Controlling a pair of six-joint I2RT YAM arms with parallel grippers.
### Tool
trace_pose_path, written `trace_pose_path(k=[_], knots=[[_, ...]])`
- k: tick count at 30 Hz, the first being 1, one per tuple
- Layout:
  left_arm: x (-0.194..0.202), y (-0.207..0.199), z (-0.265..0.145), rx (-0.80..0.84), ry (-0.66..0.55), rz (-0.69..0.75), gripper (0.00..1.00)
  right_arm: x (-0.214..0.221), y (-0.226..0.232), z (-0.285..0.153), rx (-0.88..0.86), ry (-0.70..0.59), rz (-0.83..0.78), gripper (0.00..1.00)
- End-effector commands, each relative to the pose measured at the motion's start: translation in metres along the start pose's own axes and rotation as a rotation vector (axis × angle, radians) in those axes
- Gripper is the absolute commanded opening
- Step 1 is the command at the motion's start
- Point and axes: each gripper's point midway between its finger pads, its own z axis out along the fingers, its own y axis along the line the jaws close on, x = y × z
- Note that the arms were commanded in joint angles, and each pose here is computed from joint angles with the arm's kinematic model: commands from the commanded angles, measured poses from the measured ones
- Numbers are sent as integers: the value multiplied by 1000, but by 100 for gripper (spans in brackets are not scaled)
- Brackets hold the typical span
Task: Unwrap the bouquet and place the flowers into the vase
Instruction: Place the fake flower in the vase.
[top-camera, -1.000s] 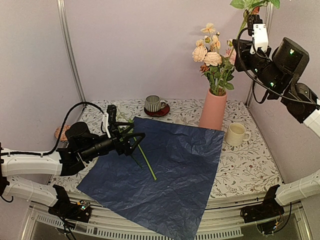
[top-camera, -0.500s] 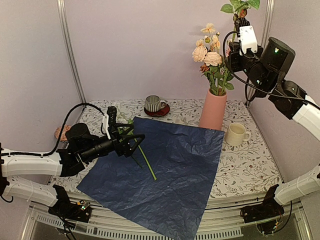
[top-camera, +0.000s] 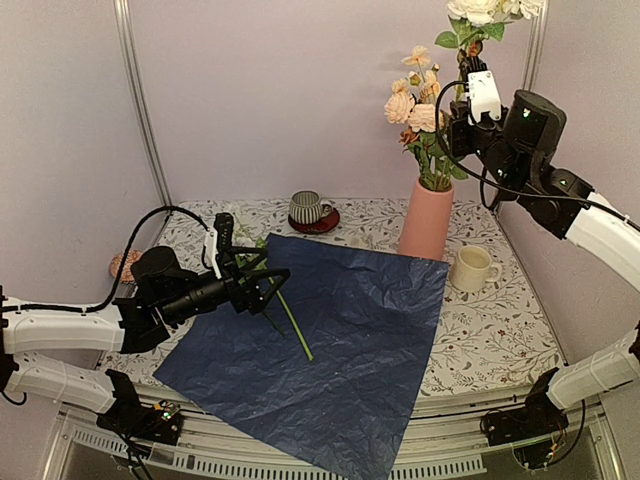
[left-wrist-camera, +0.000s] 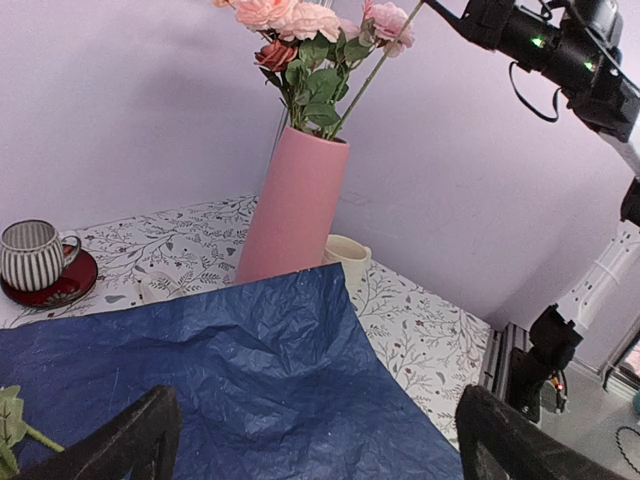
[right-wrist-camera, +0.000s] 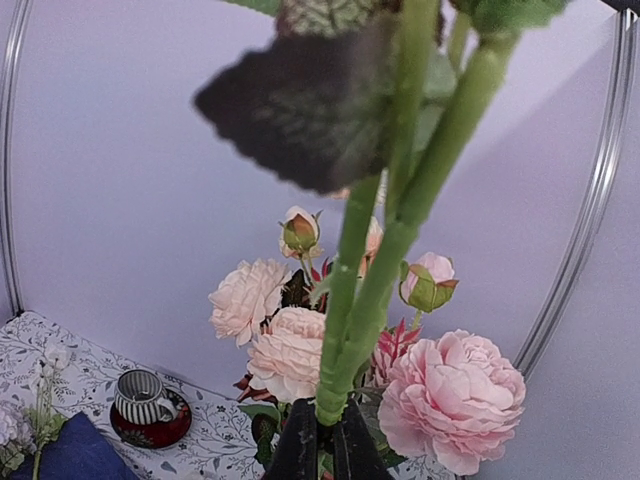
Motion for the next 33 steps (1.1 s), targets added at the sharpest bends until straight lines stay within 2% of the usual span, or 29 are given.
trace_pose_path(k=[1,19,26,33], knots=[[1,-1,-1,0,-1,13,98,5,0,6,-4,-10,43,3],[-2,-2,-2,-5,5,15,98,70,1,21,-6,140,90,4],[-3,-1,-2,-10,6,15,98,124,2,27,-45,255,171,5],[0,1,-2,-18,14,10,98,190,7,28,-54,381,259,12]])
